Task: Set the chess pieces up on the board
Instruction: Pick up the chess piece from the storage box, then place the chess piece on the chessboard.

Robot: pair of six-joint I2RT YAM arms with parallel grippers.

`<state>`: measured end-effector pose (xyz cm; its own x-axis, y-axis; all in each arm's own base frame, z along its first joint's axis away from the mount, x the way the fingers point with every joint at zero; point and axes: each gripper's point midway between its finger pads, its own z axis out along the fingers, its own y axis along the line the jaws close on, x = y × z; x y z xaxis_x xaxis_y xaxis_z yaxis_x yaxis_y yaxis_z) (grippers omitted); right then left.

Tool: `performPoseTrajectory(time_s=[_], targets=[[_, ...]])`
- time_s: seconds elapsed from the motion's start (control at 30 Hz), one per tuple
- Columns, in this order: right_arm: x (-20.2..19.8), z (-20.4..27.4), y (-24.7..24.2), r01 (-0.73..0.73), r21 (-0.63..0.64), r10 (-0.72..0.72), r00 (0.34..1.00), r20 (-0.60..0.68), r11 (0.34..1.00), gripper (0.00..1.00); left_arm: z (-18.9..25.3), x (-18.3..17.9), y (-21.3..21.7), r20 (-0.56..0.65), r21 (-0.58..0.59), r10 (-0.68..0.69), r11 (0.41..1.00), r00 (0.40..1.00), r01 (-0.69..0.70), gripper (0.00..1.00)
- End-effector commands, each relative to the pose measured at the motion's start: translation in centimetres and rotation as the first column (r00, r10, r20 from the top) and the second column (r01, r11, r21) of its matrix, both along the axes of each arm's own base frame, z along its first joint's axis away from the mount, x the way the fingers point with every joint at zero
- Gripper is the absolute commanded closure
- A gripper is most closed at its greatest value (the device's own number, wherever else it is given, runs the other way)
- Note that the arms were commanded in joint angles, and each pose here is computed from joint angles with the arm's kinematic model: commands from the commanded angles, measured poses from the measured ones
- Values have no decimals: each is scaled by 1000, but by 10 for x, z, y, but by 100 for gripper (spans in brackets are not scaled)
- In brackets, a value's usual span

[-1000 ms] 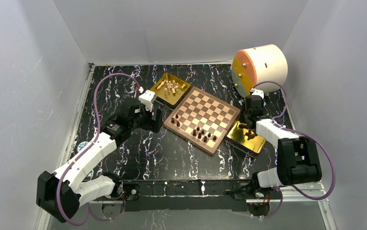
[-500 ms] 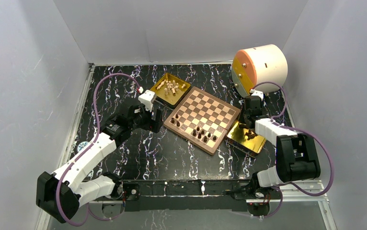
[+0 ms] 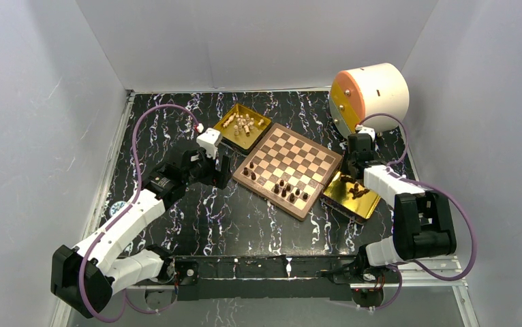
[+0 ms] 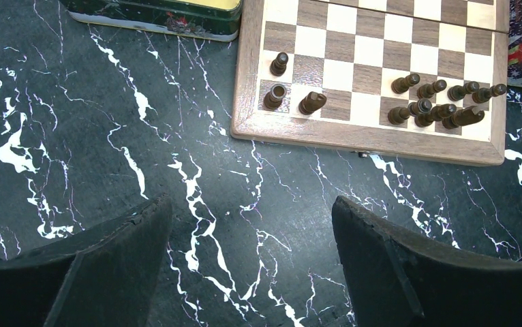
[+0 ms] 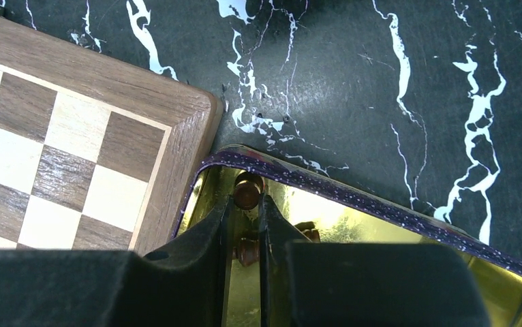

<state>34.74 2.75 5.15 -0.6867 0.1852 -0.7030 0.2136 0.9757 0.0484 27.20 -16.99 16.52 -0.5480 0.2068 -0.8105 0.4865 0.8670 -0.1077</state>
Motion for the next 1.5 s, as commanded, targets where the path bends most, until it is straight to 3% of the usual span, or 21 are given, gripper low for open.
performPoseTrajectory(time_s=[0.0,0.7,1.0,1.47], targets=[[12,42,-4,16,-12,-15,997,69,1000,81,7,0,2,35,-1,5,1000,999,-5,16],[10,29,7,-67,-3,67,998,-13,998,83,8,-1,1,35,-8,-2,1000,999,2,16],[4,69,8,-50,22,49,999,20,999,83,6,0,0,29,-7,-2,1000,1000,2,16],[-54,118,71,-232,133,217,969,116,964,83,1,2,2,16,10,19,1000,1000,-19,9]])
